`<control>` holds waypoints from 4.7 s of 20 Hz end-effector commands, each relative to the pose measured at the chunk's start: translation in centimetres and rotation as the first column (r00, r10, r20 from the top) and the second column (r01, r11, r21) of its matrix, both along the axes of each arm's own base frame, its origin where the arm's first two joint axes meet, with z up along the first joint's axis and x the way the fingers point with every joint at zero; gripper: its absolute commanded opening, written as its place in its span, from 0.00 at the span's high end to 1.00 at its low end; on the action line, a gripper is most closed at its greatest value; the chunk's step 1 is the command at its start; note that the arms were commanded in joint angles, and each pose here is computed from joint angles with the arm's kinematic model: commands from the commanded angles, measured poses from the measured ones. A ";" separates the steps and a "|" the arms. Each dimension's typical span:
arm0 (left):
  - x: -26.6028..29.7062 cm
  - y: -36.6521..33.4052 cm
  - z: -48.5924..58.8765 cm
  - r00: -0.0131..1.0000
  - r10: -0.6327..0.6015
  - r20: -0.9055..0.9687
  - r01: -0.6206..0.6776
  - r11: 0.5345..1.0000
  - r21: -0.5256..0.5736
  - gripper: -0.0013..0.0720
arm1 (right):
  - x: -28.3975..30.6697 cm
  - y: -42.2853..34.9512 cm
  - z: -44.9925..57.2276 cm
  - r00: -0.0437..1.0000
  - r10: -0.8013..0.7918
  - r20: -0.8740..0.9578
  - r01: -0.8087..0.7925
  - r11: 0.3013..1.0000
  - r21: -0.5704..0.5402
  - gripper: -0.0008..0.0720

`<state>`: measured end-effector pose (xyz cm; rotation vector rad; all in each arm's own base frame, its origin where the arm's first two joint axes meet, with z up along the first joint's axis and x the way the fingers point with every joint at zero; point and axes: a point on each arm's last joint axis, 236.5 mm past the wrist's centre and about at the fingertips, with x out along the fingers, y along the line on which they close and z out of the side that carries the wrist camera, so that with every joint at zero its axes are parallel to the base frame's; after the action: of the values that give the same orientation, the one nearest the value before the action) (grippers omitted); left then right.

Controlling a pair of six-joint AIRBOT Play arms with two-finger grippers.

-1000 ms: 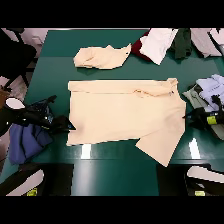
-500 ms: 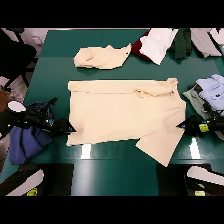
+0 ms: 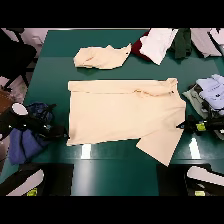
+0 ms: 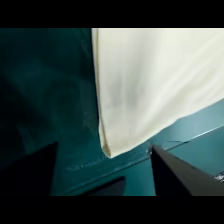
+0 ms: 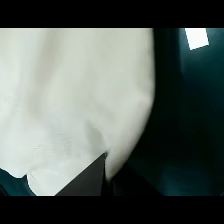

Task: Fold the shirts.

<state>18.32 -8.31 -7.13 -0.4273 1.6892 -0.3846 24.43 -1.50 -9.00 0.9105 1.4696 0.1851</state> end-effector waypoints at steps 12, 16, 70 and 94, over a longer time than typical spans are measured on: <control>2.1 -3.7 -0.8 0.985 0.153 0.085 -0.137 0.975 -0.173 0.89 | 0.2 0.8 0.9 1.000 0.013 0.023 -0.013 0.999 0.035 0.95; 1.4 -5.1 2.2 0.994 0.092 0.058 -0.074 0.965 -0.252 0.95 | 1.8 1.3 5.0 0.984 0.000 0.177 -0.002 1.000 0.012 0.95; 32.8 -1.7 13.5 0.708 0.383 0.593 -0.251 0.922 -0.295 0.20 | 24.2 1.9 1.6 0.920 -0.221 0.324 0.146 0.960 0.238 0.02; 22.2 -39.4 3.0 0.757 0.026 0.653 0.206 0.939 -0.276 0.95 | 14.7 -1.4 18.0 0.838 0.376 0.395 -0.217 0.894 -0.392 0.95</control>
<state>42.14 -44.13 -2.80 -0.3925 0.9207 -0.7488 39.36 -2.99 6.43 0.3979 1.1560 0.3468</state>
